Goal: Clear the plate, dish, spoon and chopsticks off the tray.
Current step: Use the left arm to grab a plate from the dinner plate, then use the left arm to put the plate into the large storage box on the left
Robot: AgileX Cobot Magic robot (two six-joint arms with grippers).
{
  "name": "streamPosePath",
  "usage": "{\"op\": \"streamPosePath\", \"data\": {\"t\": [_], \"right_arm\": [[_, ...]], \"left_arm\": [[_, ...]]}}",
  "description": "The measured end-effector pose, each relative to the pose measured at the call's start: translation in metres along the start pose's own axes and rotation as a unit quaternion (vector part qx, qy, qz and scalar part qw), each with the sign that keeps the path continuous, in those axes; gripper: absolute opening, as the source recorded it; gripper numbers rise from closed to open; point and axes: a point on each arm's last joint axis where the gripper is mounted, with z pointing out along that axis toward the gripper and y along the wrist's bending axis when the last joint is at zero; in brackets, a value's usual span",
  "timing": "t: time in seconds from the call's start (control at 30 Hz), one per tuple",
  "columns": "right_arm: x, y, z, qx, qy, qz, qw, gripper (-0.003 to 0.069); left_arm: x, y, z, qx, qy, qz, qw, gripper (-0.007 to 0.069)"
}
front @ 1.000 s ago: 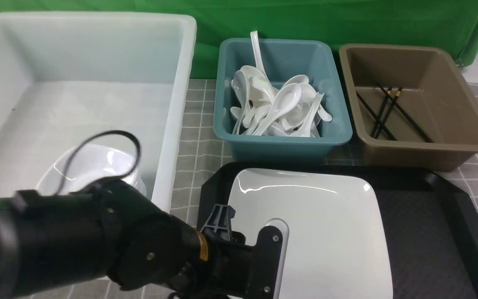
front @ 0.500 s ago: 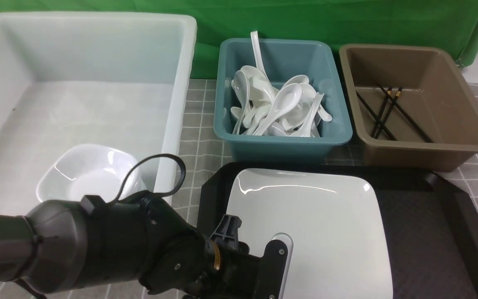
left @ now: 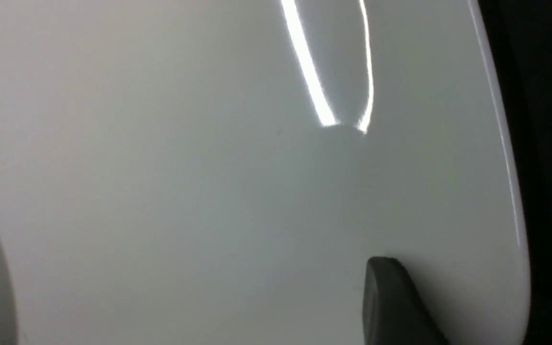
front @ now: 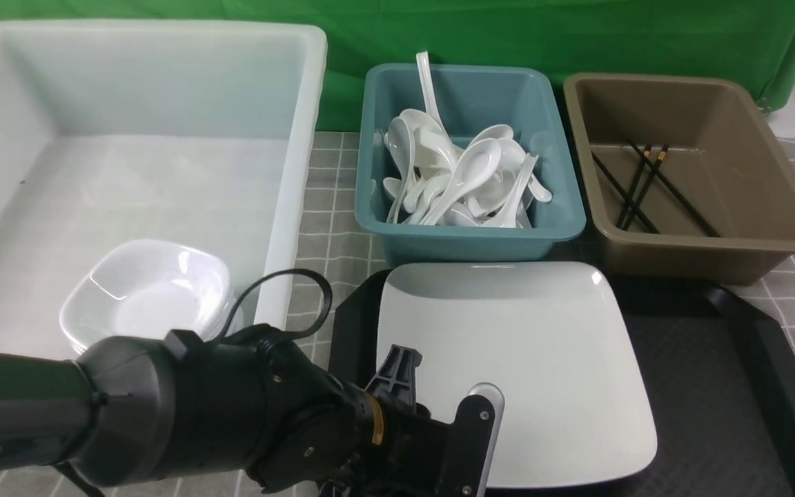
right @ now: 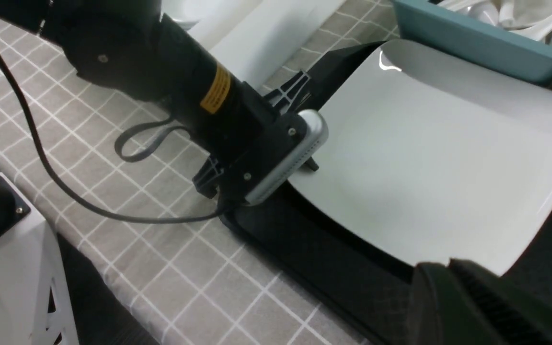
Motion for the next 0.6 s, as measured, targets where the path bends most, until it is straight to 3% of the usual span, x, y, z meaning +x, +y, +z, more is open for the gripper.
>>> {"op": "streamPosePath", "data": {"t": [0.23, 0.4, 0.6], "right_arm": [[0.0, 0.0, 0.0, -0.001, 0.0, -0.001, 1.0, 0.0058], [0.0, 0.001, 0.0, -0.003, -0.001, -0.004, 1.0, 0.0058], [-0.005, 0.002, 0.0, -0.009, -0.03, -0.011, 0.999, 0.0059]], "left_arm": [[-0.01, -0.004, -0.035, 0.01, -0.008, -0.04, 0.999, 0.0173], [-0.031, -0.011, -0.084, -0.023, -0.047, -0.033, 0.998, 0.0056], [-0.041, -0.023, -0.132, -0.052, -0.095, -0.026, 0.994, 0.0031]]}}
